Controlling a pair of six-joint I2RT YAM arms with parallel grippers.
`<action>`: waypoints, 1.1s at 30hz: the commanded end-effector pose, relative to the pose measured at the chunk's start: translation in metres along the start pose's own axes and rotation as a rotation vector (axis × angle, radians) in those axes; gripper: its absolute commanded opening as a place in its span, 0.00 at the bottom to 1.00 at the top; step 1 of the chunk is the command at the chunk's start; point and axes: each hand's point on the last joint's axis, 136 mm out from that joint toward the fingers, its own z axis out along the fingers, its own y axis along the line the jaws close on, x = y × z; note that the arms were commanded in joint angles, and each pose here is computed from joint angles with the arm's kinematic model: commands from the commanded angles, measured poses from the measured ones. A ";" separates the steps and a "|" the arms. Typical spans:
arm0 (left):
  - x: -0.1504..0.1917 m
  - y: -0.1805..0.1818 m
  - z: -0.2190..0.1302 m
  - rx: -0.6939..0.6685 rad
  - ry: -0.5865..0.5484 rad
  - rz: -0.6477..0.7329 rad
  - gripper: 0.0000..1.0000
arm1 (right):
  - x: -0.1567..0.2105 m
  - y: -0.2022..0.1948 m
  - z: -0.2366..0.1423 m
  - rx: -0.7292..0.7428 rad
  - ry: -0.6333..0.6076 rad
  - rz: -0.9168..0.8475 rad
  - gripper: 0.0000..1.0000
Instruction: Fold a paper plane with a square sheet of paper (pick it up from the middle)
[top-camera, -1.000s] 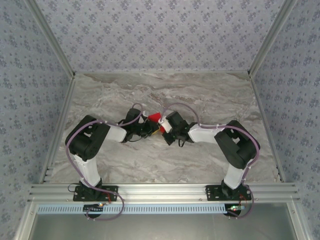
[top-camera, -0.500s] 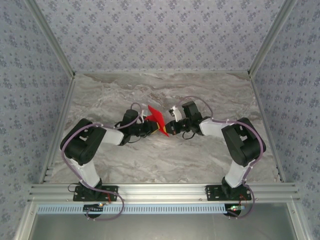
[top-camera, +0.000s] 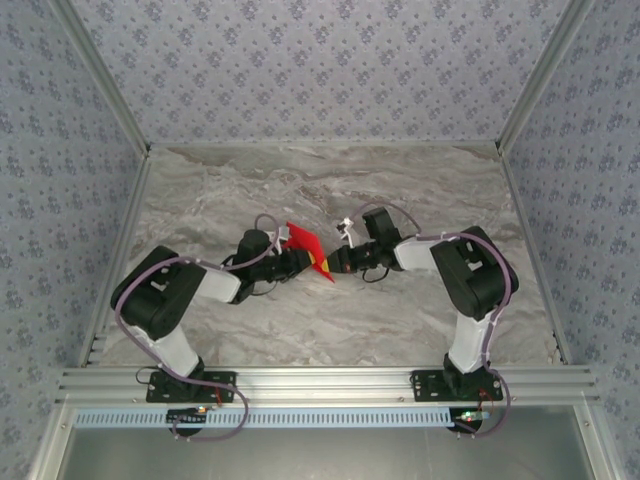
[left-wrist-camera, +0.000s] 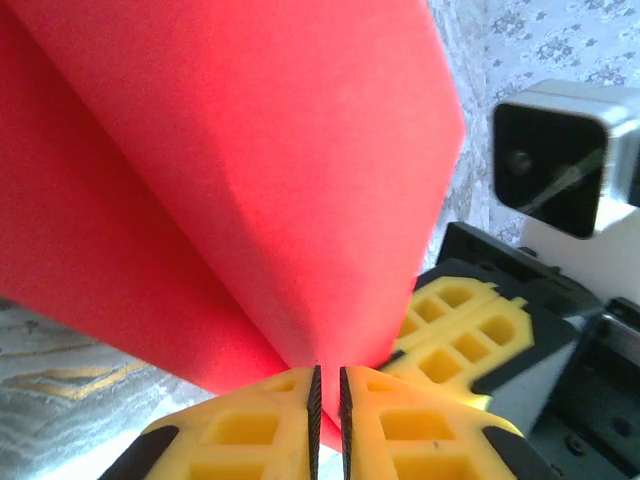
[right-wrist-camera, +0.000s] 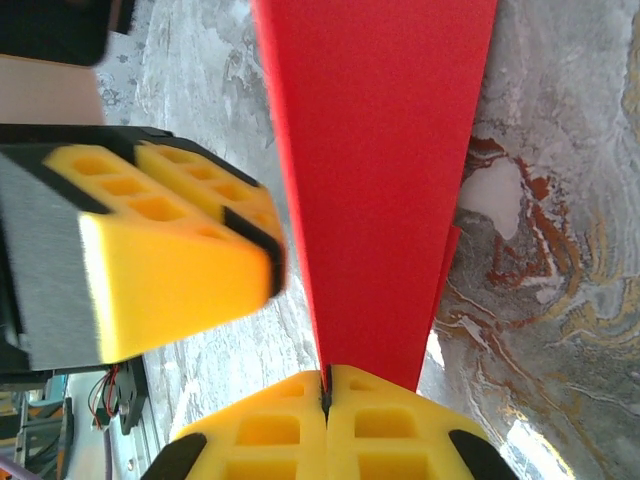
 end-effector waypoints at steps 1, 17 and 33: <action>-0.006 -0.019 -0.007 0.050 -0.046 0.067 0.15 | 0.006 0.001 0.005 -0.025 0.040 0.036 0.00; -0.005 -0.015 0.011 0.021 -0.012 0.085 0.15 | 0.014 -0.005 0.017 -0.027 0.100 0.074 0.00; 0.001 0.014 0.022 -0.045 0.006 0.066 0.14 | 0.020 -0.011 0.024 -0.006 0.136 0.092 0.00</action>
